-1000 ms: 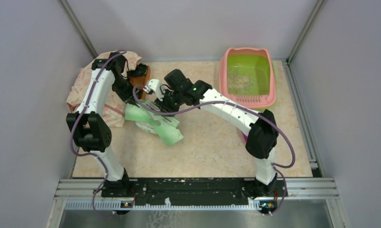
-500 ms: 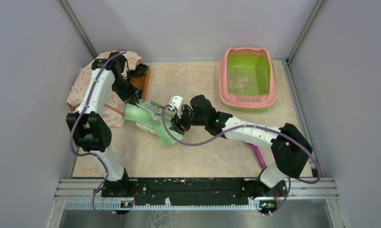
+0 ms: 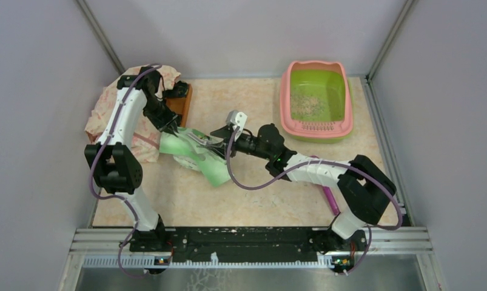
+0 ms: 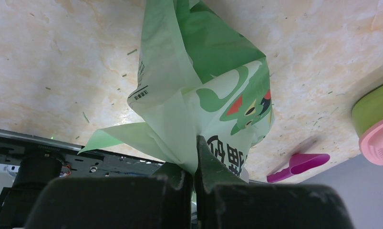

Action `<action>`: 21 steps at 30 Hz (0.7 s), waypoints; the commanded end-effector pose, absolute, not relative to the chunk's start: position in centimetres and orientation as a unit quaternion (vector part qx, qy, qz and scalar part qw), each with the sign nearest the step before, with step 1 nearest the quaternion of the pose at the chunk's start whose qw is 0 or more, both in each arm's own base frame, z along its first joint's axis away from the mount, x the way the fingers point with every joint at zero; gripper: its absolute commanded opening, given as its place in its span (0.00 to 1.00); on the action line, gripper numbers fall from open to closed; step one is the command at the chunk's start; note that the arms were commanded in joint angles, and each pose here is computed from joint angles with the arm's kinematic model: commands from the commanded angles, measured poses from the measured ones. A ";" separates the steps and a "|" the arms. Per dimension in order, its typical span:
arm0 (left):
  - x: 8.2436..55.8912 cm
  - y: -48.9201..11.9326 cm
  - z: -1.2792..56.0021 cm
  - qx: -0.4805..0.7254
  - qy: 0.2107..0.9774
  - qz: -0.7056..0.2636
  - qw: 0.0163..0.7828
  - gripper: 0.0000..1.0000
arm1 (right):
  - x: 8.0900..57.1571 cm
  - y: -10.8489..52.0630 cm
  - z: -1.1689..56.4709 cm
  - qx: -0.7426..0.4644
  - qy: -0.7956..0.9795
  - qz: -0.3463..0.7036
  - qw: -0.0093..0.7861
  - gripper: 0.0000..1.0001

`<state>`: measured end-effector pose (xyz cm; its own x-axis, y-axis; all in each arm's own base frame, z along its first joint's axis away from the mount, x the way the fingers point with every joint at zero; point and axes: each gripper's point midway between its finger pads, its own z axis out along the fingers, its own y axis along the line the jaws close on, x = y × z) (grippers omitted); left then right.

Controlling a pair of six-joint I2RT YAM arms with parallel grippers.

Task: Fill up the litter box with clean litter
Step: Clamp the cat litter bag at the center of the board.

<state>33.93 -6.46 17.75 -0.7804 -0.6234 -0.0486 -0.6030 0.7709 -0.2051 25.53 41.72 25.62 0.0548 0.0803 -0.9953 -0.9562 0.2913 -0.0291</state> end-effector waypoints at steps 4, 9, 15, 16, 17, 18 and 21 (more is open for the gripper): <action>34.2 -6.8 19.2 -0.317 0.940 -0.106 0.071 0.00 | 25.9 42.4 27.5 -0.392 0.498 0.465 0.618 0.50; 34.3 -6.9 19.2 -0.317 0.940 -0.108 0.070 0.00 | 26.5 42.5 26.4 -0.390 0.511 0.458 0.614 0.50; 34.3 -6.9 19.1 -0.317 0.940 -0.108 0.070 0.00 | 26.5 42.8 25.4 -0.393 0.517 0.459 0.606 0.50; 34.3 -6.9 19.1 -0.318 0.939 -0.108 0.069 0.00 | 26.6 42.9 25.3 -0.394 0.518 0.460 0.604 0.50; 34.3 -6.9 19.0 -0.317 0.940 -0.108 0.069 0.00 | 26.5 42.9 25.2 -0.395 0.519 0.461 0.602 0.50; 34.3 -6.9 19.0 -0.317 0.940 -0.108 0.069 0.00 | 26.5 43.0 25.0 -0.396 0.521 0.460 0.600 0.50; 34.4 -7.0 19.0 -0.316 0.940 -0.110 0.070 0.00 | 26.6 43.0 24.5 -0.396 0.526 0.458 0.597 0.50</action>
<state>34.04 -6.60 17.79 -0.7813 -0.6224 -0.0472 -0.6007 0.7703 -0.2141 26.55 42.68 22.57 -0.0080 0.0766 -0.9970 -0.9599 0.2789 0.0291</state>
